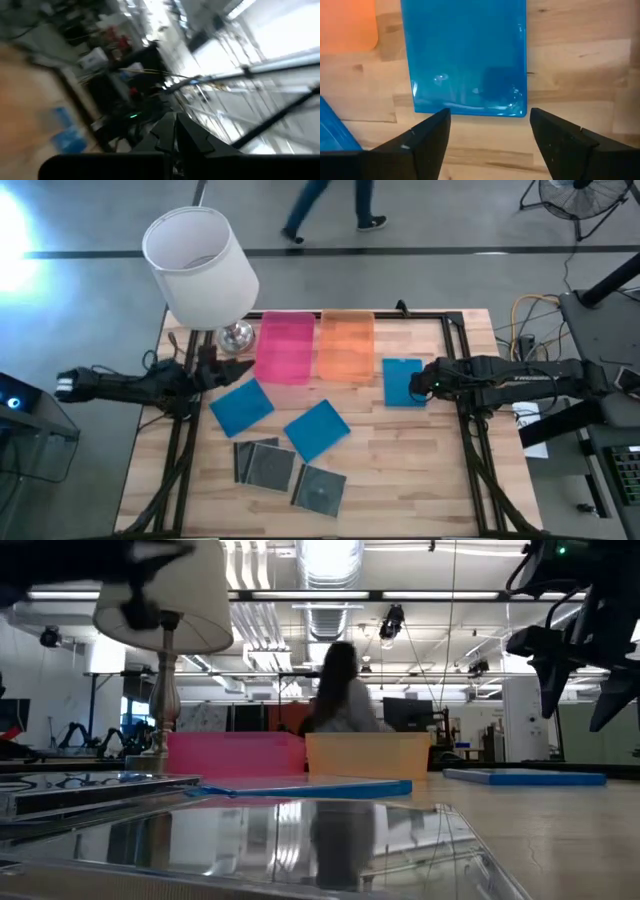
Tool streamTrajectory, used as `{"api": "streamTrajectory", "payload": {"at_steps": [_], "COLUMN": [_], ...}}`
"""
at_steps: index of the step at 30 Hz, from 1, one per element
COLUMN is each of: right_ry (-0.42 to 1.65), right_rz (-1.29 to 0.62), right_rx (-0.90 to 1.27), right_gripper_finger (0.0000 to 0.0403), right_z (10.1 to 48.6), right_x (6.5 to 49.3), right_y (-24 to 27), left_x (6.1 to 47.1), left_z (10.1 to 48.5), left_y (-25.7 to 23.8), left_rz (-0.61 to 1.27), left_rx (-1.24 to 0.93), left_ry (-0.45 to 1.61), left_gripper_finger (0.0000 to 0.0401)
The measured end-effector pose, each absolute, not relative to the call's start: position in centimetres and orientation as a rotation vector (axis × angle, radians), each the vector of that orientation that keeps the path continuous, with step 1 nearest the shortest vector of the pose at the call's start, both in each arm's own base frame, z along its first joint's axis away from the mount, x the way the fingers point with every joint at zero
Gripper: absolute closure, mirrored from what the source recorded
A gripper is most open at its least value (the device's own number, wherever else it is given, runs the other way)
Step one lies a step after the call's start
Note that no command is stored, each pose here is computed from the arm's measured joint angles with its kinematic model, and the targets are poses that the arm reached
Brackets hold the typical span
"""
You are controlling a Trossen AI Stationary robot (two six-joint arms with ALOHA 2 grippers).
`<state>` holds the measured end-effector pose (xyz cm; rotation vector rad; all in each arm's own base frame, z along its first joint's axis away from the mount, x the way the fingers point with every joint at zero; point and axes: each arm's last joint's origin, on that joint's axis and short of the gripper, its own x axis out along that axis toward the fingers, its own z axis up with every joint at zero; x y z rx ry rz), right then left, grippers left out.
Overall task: Pick & place jewel cases by type
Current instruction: Put the blue cd case into the orange bin
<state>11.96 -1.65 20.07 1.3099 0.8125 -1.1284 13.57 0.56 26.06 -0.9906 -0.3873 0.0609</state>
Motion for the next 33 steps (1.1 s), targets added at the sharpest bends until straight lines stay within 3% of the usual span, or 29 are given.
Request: {"api": "streamTrajectory", "payload": {"at_steps": [4,7,10,13,17,21,26,33], "right_ry": [0.817,0.81,0.796,0.786,0.821,0.755,0.643,0.518], "right_rz": [-1.121,-1.12,-1.137,-1.164,-1.183,-1.343,-1.467,-1.459], "right_rx": [1.289,1.287,1.296,1.284,1.281,1.283,1.359,1.473], "right_gripper_finger": [0.0129,0.0129,0.0132,0.014,0.015,0.016,0.0166,0.0166], "right_z": [19.8,19.9,19.8,19.5,18.5,17.4,15.2,12.3], "right_x": [12.0,12.0,12.0,12.3,13.0,13.1,12.7,12.3], "right_y": [-1.7,-1.7,-1.7,-1.9,-1.9,-2.2,-2.4,-2.4], "left_x": [18.9,23.8,27.9,31.8,36.2,39.7,42.8,46.5], "left_z": [28.6,27.9,27.1,29.6,27.9,24.7,25.1,22.6], "left_y": [0.2,0.1,0.8,1.0,1.2,1.1,0.7,1.1], "left_rz": [0.076,0.162,0.214,0.081,0.035,0.046,-0.002,-0.008], "left_rx": [-0.869,-0.83,-0.797,-0.74,-0.74,-0.694,-0.605,-0.501], "left_ry": [-0.101,0.168,0.295,0.201,0.359,0.513,0.554,0.614], "left_gripper_finger": [0.0401,0.0401,0.0401,0.0401,0.0401,0.0401,0.0401,0.0401]}}
